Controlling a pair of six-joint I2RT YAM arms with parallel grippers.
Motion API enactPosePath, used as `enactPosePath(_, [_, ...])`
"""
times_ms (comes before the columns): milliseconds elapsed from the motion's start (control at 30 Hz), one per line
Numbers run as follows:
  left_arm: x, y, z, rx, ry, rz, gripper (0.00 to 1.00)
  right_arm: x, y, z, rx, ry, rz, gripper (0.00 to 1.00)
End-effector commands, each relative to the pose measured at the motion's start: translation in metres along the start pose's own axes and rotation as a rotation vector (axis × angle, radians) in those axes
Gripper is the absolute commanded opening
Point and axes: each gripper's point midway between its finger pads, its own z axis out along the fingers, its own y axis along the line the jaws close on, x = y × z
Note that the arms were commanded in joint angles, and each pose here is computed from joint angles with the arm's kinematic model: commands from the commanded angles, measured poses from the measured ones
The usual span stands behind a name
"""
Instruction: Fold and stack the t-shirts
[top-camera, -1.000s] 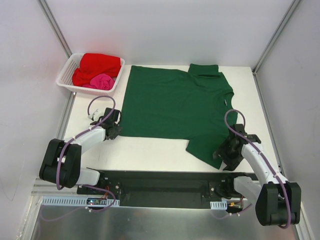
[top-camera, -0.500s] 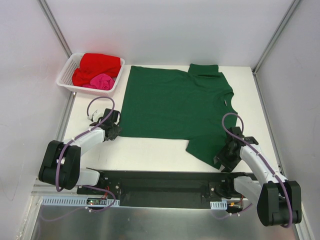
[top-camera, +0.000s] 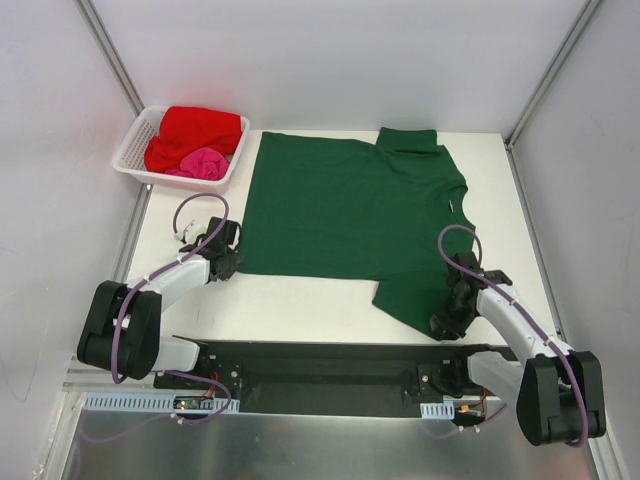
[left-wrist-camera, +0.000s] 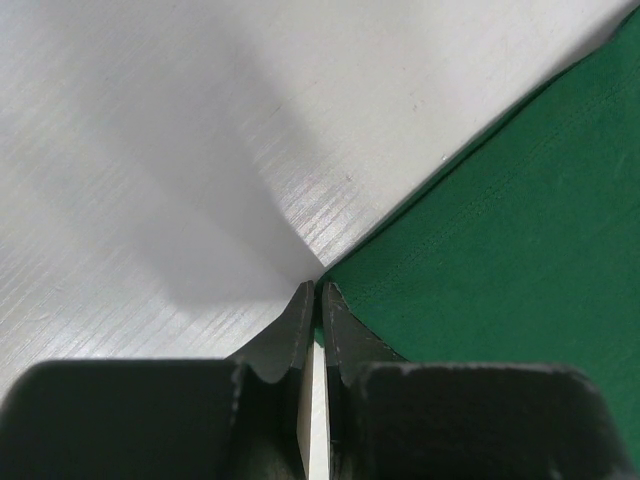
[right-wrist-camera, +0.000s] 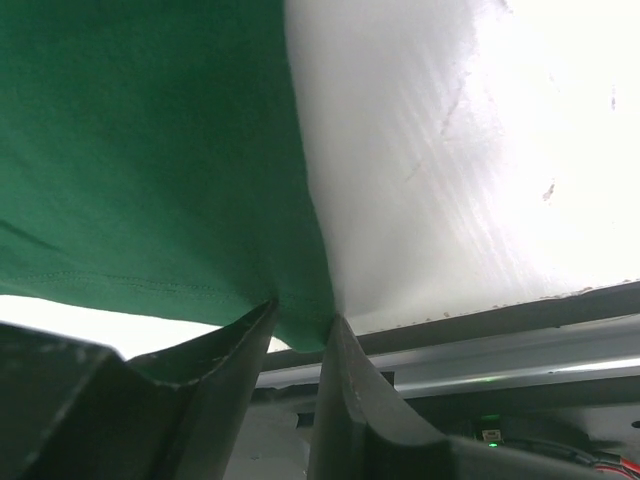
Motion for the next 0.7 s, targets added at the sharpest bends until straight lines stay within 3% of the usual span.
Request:
enactPosePath(0, [0.004,0.018,0.000,-0.056,0.015,0.000,0.00,-0.003,0.005,-0.003,0.005,-0.017,-0.013,0.28])
enactPosePath(133, [0.004,0.015,-0.001,-0.048,0.020,0.006,0.00,-0.006,0.007,-0.007,-0.004,-0.034,-0.014,0.01])
enactPosePath(667, [-0.017,-0.016,-0.043,0.054,0.023,0.021,0.00,-0.054,0.053,-0.087,-0.143,-0.195,-0.075,0.01])
